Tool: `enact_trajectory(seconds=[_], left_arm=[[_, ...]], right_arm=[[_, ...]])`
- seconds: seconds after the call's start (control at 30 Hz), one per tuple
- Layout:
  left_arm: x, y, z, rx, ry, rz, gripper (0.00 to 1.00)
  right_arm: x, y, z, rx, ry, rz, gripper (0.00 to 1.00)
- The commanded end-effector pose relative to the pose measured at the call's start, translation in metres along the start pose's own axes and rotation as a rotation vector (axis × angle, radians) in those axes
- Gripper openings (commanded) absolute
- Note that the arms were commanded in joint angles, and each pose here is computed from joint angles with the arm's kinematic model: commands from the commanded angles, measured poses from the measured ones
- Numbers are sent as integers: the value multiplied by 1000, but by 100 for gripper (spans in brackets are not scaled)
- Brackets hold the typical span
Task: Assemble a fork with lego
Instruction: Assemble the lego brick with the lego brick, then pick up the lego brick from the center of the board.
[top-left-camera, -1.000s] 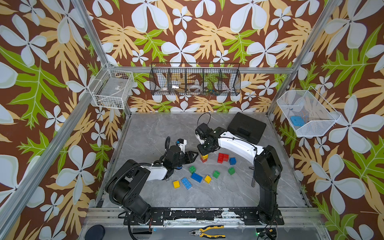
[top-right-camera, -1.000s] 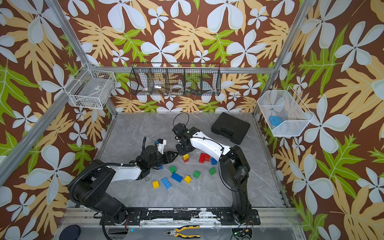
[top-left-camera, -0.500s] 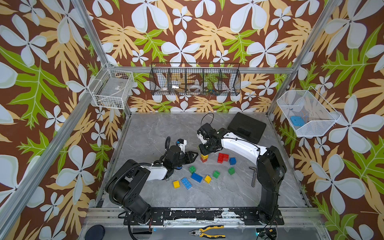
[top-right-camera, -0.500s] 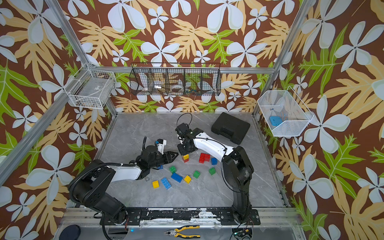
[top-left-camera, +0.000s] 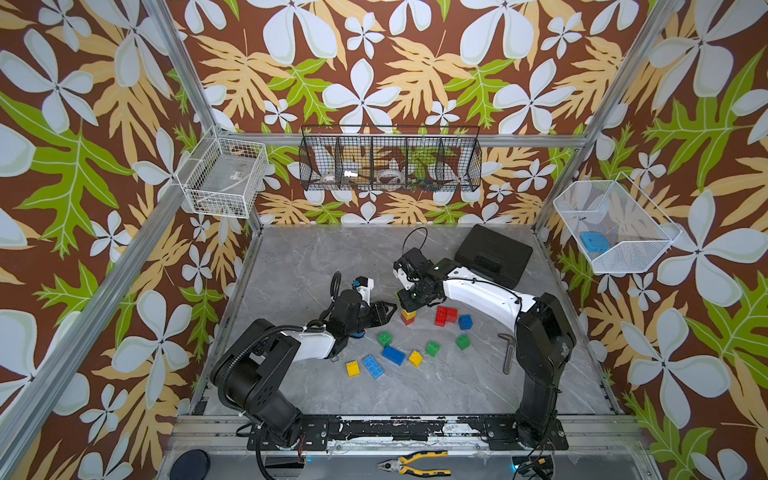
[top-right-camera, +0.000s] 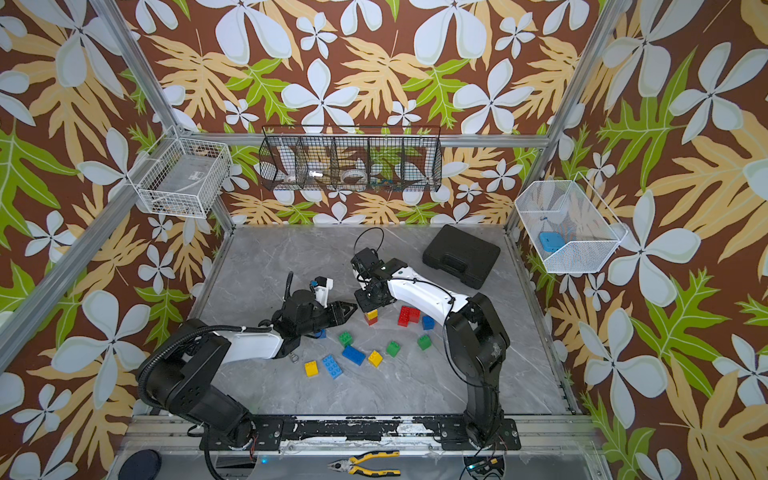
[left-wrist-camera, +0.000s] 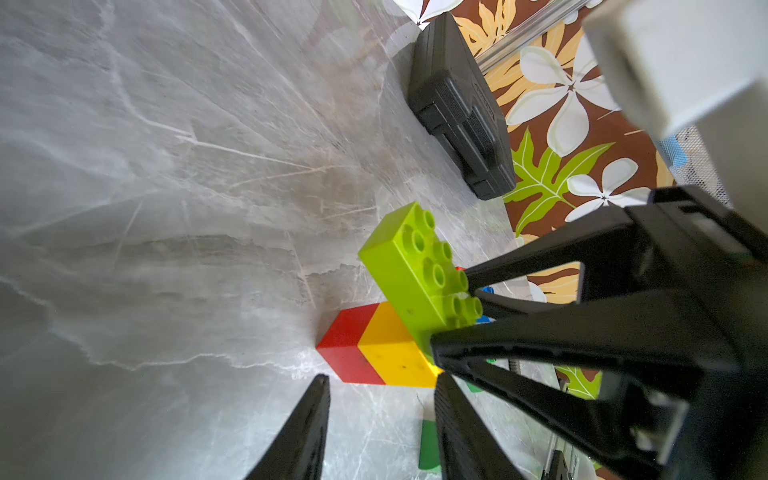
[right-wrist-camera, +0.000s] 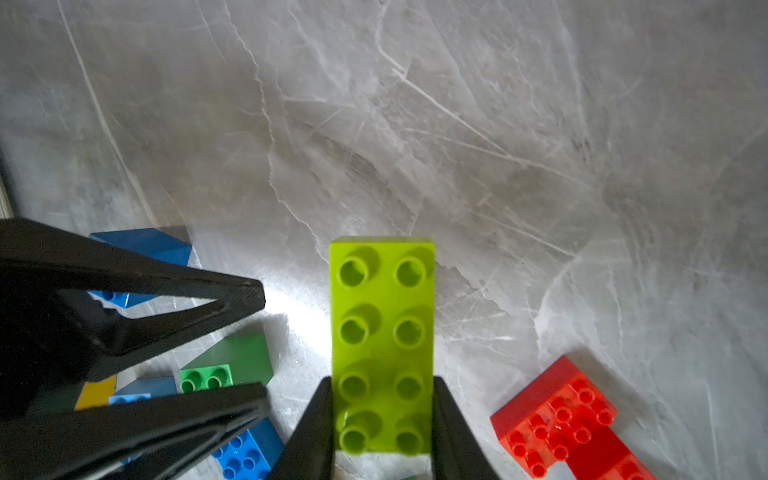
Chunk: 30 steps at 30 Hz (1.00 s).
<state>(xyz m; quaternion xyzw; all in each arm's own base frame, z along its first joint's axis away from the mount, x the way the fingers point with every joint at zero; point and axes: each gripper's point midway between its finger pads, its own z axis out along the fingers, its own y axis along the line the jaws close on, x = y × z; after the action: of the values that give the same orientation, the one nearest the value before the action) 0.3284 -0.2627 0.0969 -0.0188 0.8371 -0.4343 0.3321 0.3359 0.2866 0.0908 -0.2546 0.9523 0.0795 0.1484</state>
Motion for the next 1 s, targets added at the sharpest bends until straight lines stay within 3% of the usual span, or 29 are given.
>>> enact_trajectory(seconds=[0.0, 0.13, 0.23, 0.3, 0.4, 0.43, 0.53, 0.63, 0.77, 0.9, 0.97], left_arm=[[-3, -2, 1, 5, -11, 22, 44], [-4, -1, -1, -3, -19, 21, 44], [-6, 0, -6, -12, -41, 21, 44], [-9, 0, -10, -16, -62, 23, 44], [-13, -1, -18, -26, -94, 24, 45], [-16, -2, -20, -29, -107, 23, 45], [-20, -4, -27, -32, -130, 28, 48], [-22, -7, -33, -51, -134, 60, 48], [-20, -18, -35, -114, -130, 168, 48], [-11, -36, -31, -124, -114, 249, 48], [-4, -40, -28, -115, -103, 252, 48]], right_arm=[[49, -7, 12, 24, 196, 6, 19], [52, -5, 15, 13, 202, 10, 21], [40, -1, 9, -7, 156, 16, 30], [21, 6, -3, -34, 92, 15, 48], [-21, 20, -31, -99, -52, 6, 94], [-36, 24, -43, -120, -112, 7, 99], [-62, 24, -70, -132, -248, 29, 99], [-64, 0, -80, -34, -323, 93, 99], [-38, -46, -86, 117, -388, 306, 70], [-5, -67, -75, 159, -390, 453, 62], [7, -62, -63, 134, -333, 436, 57]])
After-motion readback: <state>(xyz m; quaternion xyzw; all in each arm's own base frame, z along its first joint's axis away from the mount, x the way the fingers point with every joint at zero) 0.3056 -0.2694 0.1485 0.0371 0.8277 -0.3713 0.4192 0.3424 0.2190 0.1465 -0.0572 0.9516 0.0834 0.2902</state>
